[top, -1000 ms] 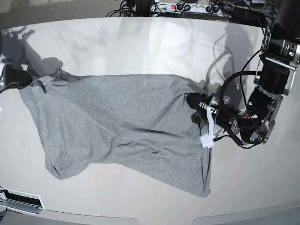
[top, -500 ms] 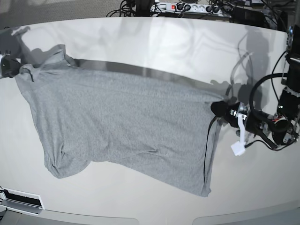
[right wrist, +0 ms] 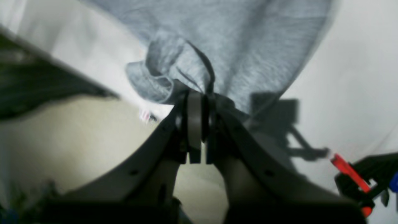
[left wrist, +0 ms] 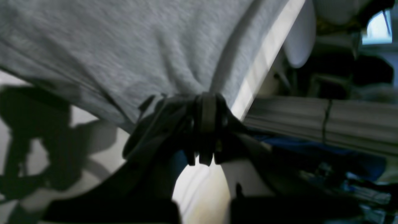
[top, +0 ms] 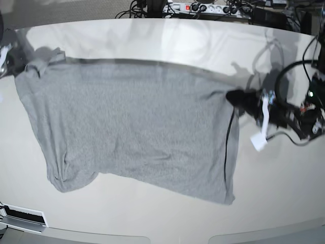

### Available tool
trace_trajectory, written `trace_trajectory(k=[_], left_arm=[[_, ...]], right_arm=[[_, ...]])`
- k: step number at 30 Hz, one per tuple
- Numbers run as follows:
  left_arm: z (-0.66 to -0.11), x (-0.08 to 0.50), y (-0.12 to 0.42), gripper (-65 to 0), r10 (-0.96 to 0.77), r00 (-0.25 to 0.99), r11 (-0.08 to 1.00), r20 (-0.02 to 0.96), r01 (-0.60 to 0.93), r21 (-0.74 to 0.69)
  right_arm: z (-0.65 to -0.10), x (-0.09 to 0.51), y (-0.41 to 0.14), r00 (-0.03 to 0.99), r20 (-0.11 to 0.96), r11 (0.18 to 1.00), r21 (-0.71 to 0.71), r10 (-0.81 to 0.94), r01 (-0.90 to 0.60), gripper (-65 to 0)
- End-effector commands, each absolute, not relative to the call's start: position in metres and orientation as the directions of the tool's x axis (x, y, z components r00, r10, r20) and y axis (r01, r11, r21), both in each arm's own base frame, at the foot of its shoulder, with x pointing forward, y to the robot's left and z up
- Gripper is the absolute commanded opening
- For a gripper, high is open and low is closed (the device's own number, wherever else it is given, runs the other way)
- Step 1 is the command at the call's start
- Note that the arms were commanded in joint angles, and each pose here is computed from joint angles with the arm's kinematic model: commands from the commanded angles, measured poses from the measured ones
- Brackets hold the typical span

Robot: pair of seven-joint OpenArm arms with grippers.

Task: Layout the t-shirt on the table in an organized manner, then fold the t-shirt properly
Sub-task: 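Pull the shirt taut between both grippers and lay it flat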

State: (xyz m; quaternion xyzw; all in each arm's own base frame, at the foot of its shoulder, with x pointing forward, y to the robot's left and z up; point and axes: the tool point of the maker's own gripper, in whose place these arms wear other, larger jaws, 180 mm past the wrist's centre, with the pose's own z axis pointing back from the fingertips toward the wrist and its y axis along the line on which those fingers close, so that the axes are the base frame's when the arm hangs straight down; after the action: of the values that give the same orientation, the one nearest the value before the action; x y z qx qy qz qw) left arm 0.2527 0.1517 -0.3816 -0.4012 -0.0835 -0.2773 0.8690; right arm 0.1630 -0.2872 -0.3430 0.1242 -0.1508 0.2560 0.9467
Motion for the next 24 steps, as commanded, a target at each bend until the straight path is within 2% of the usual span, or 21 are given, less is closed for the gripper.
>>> trace_trajectory(k=[1, 6, 10, 13, 14, 15, 17, 18, 19, 20, 24], left_arm=[[-0.371, 0.255, 0.157, -65.0, -0.417, 0.819, 0.519, 0.393, 0.570, -0.637], [-0.374, 0.223, 0.171, -65.0, -0.475, 0.807, 0.522, 0.350, 0.579, -0.626], [-0.379, 0.208, 0.188, -65.0, -0.487, 0.819, 0.550, 0.302, 0.557, -0.623], [-0.384, 0.196, 0.194, -65.0, -0.490, 0.829, 0.559, 0.270, 0.536, -0.632], [-0.386, 0.192, 0.194, -65.0, -0.490, 0.832, 0.559, 0.261, 0.529, -0.638], [-0.389, 0.188, 0.194, -64.9, -0.490, 0.835, 0.559, 0.251, 0.522, -0.644], [-0.392, 0.181, 0.194, -50.4, -0.487, 0.842, 0.562, 0.234, 0.507, -0.654], [-0.393, 0.180, 0.194, -42.7, -0.481, 0.847, 0.569, 0.225, 0.497, -0.656], [-0.392, 0.180, 0.195, -36.4, -0.480, 0.849, 0.572, 0.221, 0.494, -0.655], [-0.392, 0.181, 0.196, -32.2, -0.481, 0.848, 0.574, 0.223, 0.496, -0.651], [-0.379, 0.202, 0.207, -30.5, -0.483, 0.837, 0.593, 0.256, 0.528, -0.608]], right_arm=[[-0.332, 0.168, -0.290, 0.793, 0.354, 0.821, 0.105, 0.496, -0.561, -65.0], [-0.335, 0.146, -0.292, 0.759, 0.258, 0.782, 0.021, 0.598, -0.623, -65.0], [-0.344, 0.125, -0.296, 0.772, 0.195, 0.782, 0.040, 0.605, -0.622, -65.0], [-0.345, 0.121, -0.293, 0.775, 0.196, 0.782, 0.058, 0.601, -0.621, -65.0], [-0.345, 0.121, -0.293, 0.775, 0.197, 0.782, 0.061, 0.600, -0.621, -61.6], [-0.345, 0.121, -0.291, 0.776, 0.202, 0.782, 0.067, 0.598, -0.620, -53.3], [-0.345, 0.121, -0.290, 0.776, 0.206, 0.782, 0.071, 0.596, -0.620, -35.1], [-0.344, 0.122, -0.291, 0.775, 0.207, 0.781, 0.070, 0.597, -0.620, -28.2], [-0.343, 0.124, -0.291, 0.774, 0.212, 0.781, 0.066, 0.597, -0.621, -24.6], [-0.341, 0.128, -0.290, 0.769, 0.223, 0.780, 0.057, 0.599, -0.623, -24.2], [-0.325, 0.154, -0.281, 0.723, 0.293, 0.757, -0.004, 0.626, -0.653, -24.3]])
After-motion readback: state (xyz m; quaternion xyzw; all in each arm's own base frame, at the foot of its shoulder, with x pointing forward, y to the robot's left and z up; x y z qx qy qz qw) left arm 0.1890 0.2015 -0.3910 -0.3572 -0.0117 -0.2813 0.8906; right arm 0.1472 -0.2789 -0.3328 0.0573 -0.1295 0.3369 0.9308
